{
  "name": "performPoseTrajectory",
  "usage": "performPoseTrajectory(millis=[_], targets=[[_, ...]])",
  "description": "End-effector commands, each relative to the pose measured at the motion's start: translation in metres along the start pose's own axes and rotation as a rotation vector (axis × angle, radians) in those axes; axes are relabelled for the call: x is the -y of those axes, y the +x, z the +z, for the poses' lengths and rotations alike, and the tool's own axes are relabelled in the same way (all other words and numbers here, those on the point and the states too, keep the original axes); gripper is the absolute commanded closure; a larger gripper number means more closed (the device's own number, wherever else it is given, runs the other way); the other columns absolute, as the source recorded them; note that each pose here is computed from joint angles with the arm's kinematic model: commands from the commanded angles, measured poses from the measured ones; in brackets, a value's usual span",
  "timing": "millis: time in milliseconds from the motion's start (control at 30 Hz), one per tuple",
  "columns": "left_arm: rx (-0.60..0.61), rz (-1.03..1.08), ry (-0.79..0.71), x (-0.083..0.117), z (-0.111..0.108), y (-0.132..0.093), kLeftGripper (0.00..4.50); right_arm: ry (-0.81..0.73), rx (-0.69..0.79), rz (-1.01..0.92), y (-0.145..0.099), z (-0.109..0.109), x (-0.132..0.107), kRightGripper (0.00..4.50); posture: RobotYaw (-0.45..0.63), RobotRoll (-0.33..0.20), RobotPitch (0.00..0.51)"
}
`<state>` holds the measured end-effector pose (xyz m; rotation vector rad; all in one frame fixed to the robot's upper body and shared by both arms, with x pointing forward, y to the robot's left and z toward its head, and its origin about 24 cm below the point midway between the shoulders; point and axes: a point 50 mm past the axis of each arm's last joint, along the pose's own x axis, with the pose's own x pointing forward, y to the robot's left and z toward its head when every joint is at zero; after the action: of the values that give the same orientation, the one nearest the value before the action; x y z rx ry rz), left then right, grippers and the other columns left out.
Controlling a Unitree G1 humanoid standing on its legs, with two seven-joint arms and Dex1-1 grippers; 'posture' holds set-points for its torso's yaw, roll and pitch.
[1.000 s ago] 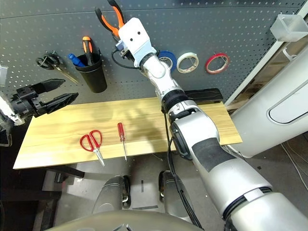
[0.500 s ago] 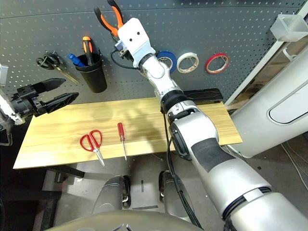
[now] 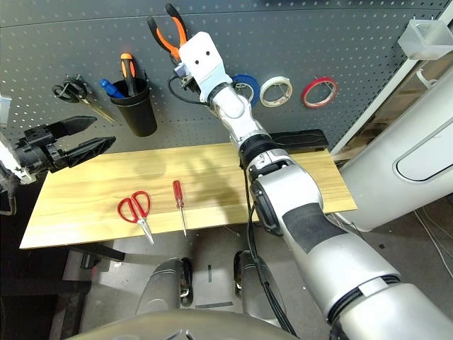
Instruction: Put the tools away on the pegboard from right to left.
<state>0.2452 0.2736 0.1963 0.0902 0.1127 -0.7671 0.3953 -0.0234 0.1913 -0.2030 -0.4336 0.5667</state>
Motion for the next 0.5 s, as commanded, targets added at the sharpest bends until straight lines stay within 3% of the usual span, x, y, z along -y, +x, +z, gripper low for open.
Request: performPoseTrajectory(millis=[33,233,467,500], targets=[[-0.003,-0.012,0.011,0.0034,0.0031,-0.0004,0.0,0.024,-0.021,0.0,-0.0025,-0.0048,0.0012,2.48,0.07,0.0,0.117],[-0.004,-0.019,0.009,0.0045,0.0031,0.0011,0.0,0.038,-0.044,0.009,-0.0043,-0.0094,-0.0005,2.48,0.07,0.0,0.119],[-0.007,-0.035,-0.004,0.0068,0.0001,0.0047,0.0,0.029,-0.011,0.005,-0.0092,-0.0094,0.0042,0.06,0.05,0.0,0.137],[-0.006,-0.039,-0.008,0.0078,-0.0008,0.0057,0.0,0.022,0.011,0.002,-0.0102,-0.0072,0.007,0.06,0.04,0.0,0.139]])
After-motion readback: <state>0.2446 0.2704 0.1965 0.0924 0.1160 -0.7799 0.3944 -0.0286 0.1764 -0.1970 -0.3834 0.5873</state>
